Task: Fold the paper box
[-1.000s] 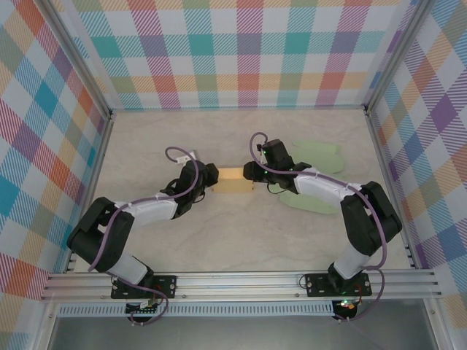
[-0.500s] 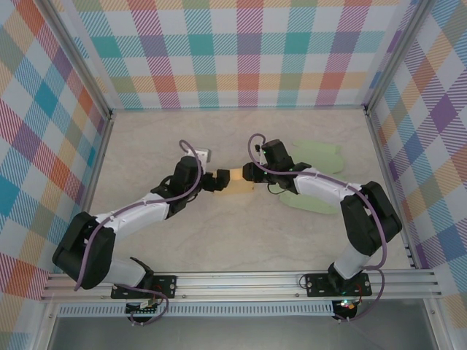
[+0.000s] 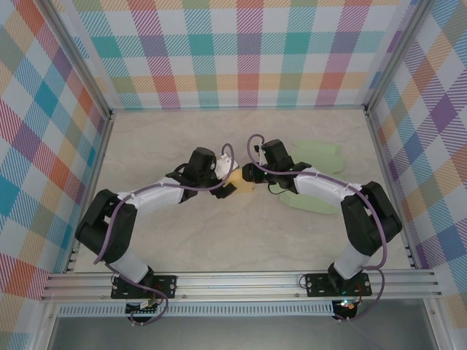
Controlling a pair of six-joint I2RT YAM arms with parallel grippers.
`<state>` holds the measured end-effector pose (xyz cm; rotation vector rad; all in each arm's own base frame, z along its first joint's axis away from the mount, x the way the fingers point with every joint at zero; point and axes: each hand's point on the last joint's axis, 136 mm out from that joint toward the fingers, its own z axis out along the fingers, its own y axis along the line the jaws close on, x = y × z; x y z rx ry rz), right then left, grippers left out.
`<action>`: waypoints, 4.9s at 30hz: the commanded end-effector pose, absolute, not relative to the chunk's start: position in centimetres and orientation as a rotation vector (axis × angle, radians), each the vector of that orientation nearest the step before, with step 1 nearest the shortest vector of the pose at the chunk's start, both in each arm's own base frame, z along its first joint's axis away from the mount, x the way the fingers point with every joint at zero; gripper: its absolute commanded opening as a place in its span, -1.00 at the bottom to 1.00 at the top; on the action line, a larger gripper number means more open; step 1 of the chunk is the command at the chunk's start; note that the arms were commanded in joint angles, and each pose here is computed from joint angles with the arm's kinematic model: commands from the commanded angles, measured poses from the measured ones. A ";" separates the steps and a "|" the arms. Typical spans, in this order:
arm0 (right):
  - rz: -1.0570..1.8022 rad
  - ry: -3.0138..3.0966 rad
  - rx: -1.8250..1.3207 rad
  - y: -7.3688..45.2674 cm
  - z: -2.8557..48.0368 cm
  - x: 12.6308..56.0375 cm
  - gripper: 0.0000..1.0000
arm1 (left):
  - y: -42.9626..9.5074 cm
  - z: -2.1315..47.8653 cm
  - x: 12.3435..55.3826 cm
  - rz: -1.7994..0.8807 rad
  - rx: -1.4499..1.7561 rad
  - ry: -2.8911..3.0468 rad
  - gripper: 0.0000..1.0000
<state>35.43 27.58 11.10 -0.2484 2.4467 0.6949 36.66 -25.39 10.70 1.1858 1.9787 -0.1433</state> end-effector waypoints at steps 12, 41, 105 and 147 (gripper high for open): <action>0.591 2.549 -0.261 25.2 12.0 32.4 0.32 | -23.6 9.7 38.2 0.127 1.361 1.938 -0.36; 0.280 2.457 0.518 3.8 16.8 33.8 0.99 | -13.8 6.0 45.0 0.698 1.319 1.844 1.00; 0.575 2.637 0.317 12.4 13.8 31.5 0.49 | -10.1 11.6 29.2 -0.361 -0.921 2.219 0.98; 0.220 2.884 0.451 4.2 2.1 41.4 0.29 | -28.4 3.3 38.6 -0.649 -0.383 2.554 0.70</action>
